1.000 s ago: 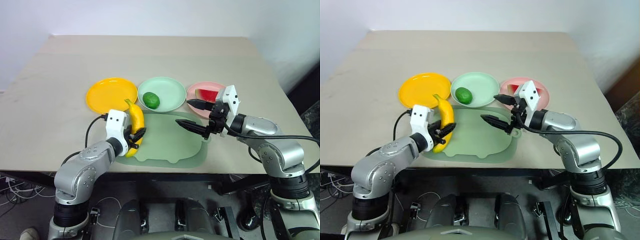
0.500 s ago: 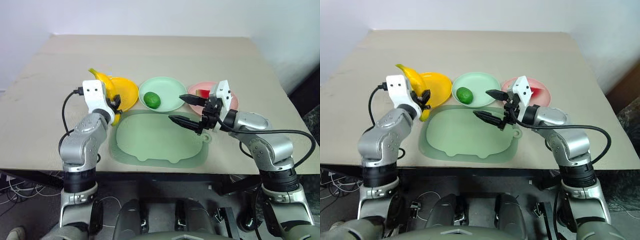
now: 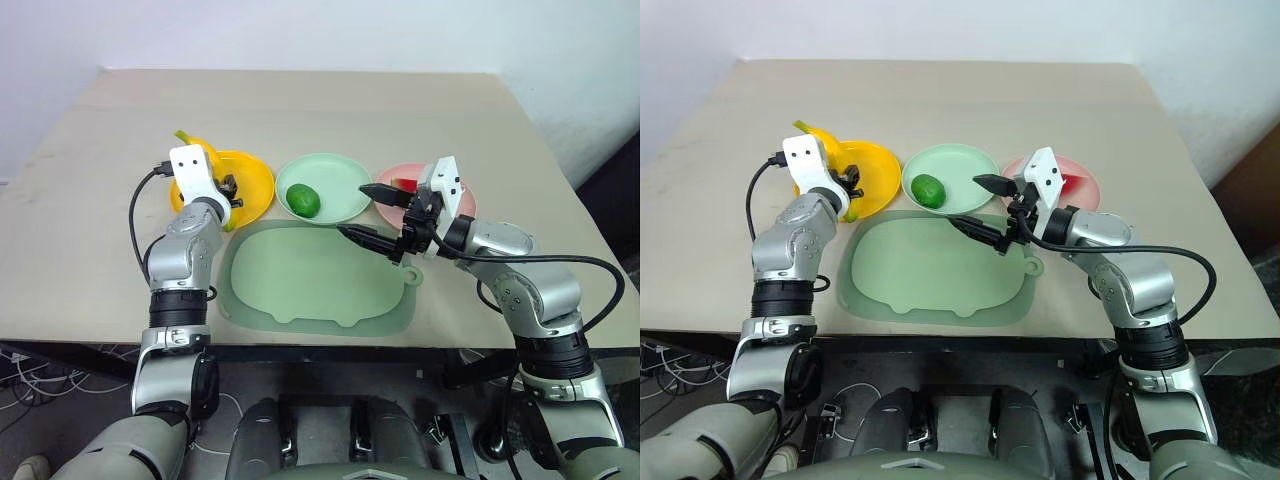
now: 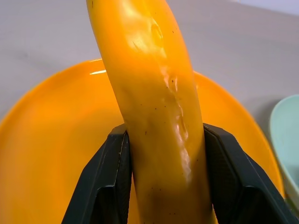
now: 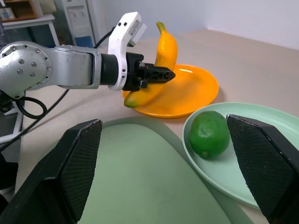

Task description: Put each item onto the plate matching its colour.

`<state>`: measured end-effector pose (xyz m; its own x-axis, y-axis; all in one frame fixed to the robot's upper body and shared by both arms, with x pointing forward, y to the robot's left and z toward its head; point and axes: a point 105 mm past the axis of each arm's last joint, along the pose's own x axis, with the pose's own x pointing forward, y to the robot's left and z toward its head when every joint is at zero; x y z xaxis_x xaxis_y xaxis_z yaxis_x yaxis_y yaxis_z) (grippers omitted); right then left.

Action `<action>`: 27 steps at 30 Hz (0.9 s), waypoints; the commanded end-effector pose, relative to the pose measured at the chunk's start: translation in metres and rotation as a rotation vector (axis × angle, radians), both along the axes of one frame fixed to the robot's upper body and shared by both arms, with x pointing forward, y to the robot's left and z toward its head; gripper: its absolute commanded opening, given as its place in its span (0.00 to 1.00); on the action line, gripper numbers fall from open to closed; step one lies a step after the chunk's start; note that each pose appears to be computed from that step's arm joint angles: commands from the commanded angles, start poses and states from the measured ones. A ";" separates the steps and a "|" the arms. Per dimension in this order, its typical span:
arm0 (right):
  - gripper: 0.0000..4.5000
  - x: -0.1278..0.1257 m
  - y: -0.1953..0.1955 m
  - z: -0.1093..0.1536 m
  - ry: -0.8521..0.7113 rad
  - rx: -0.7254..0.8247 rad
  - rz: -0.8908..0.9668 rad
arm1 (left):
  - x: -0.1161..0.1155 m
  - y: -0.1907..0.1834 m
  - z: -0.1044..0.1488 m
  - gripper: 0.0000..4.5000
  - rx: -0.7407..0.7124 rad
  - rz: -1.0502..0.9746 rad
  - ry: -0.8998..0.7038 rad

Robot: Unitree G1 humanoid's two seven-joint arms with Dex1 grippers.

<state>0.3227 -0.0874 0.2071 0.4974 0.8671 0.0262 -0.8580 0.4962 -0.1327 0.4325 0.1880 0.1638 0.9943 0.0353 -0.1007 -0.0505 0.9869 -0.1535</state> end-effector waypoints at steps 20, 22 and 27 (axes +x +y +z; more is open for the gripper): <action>1.00 -0.005 -0.013 0.004 -0.050 0.023 -0.090 | -0.077 -0.054 0.023 0.99 0.097 -0.572 -0.333; 1.00 -0.006 -0.014 0.003 -0.048 0.022 -0.096 | -0.089 -0.055 0.017 0.99 0.116 -0.608 -0.344; 1.00 -0.011 -0.014 0.003 -0.047 0.028 -0.097 | -0.120 -0.052 0.008 0.99 0.193 -0.684 -0.363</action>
